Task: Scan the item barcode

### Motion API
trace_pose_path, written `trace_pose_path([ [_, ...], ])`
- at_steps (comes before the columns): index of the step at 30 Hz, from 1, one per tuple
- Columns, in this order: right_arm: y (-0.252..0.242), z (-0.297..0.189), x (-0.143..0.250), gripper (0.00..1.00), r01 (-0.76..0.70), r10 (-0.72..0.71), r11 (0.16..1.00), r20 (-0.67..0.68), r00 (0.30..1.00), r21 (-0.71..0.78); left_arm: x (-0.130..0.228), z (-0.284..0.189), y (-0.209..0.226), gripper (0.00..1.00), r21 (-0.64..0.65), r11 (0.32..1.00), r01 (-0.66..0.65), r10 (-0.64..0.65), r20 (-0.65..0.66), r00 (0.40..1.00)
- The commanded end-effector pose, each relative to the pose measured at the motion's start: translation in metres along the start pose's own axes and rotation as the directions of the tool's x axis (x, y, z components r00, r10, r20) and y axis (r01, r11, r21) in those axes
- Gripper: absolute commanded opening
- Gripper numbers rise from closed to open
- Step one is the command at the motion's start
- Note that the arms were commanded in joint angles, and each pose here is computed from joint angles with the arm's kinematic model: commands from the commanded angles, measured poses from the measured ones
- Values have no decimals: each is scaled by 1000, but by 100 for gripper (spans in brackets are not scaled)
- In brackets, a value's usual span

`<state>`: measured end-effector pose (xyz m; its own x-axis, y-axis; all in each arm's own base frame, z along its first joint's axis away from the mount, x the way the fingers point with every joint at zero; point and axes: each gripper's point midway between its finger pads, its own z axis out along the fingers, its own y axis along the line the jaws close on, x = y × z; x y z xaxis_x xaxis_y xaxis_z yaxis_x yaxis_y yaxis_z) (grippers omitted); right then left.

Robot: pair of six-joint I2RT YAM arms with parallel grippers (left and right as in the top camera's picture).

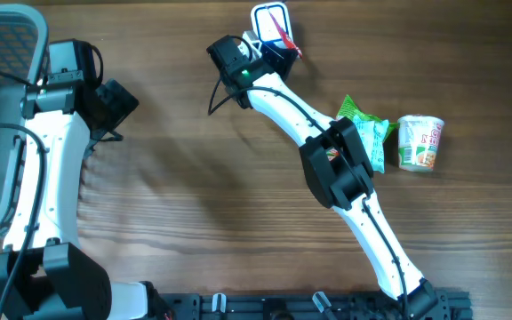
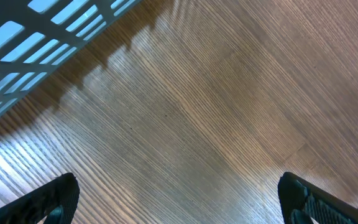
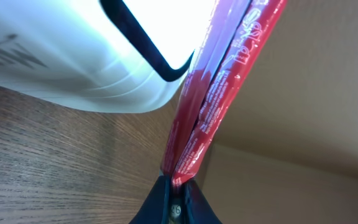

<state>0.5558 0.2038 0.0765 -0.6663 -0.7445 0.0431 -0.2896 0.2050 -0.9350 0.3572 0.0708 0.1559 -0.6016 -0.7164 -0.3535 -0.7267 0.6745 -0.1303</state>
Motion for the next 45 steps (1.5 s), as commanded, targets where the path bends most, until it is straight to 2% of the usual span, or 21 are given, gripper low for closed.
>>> trace_pose_path([
  [1, 13, 8, 2, 4, 44, -44, 999, -7, 999, -17, -6, -3, 0, 100, -1, 1000, -9, 9, 17, 1000],
  [5, -34, -11, 7, 4, -111, 112, 993, 24, 993, -40, -6, -3, 0, 100, -1, 1000, -9, 9, 17, 1000],
  [7, -59, -37, 17, 4, -182, 196, 966, 63, 979, -183, -6, -3, 0, 100, -1, 1000, -9, 9, 17, 1000],
  [8, -67, -59, 28, 4, -202, 240, 922, 78, 968, -329, -6, -3, 0, 100, -1, 1000, -9, 9, 16, 1000],
  [9, -68, -80, 40, 4, -210, 277, 856, 76, 958, -472, -6, -3, 0, 100, -1, 1000, -9, 9, 17, 1000],
  [10, -71, -107, 59, 4, -221, 325, 731, 44, 945, -645, -6, -3, 0, 100, -1, 1000, -9, 9, 17, 1000],
  [12, -62, -148, 101, 4, -185, 314, 415, -50, 948, -891, -6, -3, 0, 100, -1, 1000, -9, 9, 16, 1000],
  [14, -48, -156, 134, 4, -220, 233, 202, -172, 957, -954, -6, -3, 0, 100, -1, 1000, -9, 9, 16, 1000],
  [16, -31, -141, 151, 5, -291, 180, 137, -265, 947, -947, -6, -3, 0, 100, -1, 1000, -9, 9, 16, 1000],
  [19, 18, -103, 186, 4, -493, 79, 155, -487, 870, -856, -6, -3, 0, 100, -1, 1000, -9, 9, 17, 1000],
  [21, 48, -85, 202, 6, -534, 44, 203, -538, 842, -820, -6, -3, 0, 100, -1, 1000, -9, 9, 16, 1000],
  [23, 65, -76, 198, 33, -533, 71, 206, -531, 845, -821, -6, -3, 0, 100, -1, 1000, -9, 9, 16, 1000],
  [24, 63, -74, 193, 66, -542, 96, 203, -534, 840, -815, -6, -3, 0, 100, -1, 1000, -9, 9, 17, 1000],
  [25, 50, -75, 187, 79, -548, 137, 195, -531, 836, -813, -6, -3, 0, 100, -1, 1000, -9, 9, 17, 1000],
  [29, -28, -94, 179, 82, -531, 328, 184, -458, 826, -827, -6, -3, 0, 100, -1, 1000, -9, 9, 17, 1000],
  [31, -88, -127, 189, 82, -508, 487, 127, -393, 780, -852, -6, -3, 0, 100, -1, 1000, -9, 9, 16, 1000],
  [32, -118, -144, 200, 99, -493, 564, 120, -350, 748, -862, -6, -3, 0, 100, -1, 1000, -9, 9, 17, 1000],
  [34, -154, -169, 219, 100, -479, 656, 135, -284, 699, -868, -6, -3, 0, 100, -1, 1000, -9, 9, 17, 1000],
  [38, -185, -194, 240, 100, -464, 735, 149, -216, 643, -873, -6, -3, 0, 100, -1, 1000, -9, 9, 17, 1000],
  [45, -178, -183, 237, 100, -474, 712, 179, -219, 667, -862, -6, -3, 0, 100, -1, 1000, -9, 9, 17, 1000],
])
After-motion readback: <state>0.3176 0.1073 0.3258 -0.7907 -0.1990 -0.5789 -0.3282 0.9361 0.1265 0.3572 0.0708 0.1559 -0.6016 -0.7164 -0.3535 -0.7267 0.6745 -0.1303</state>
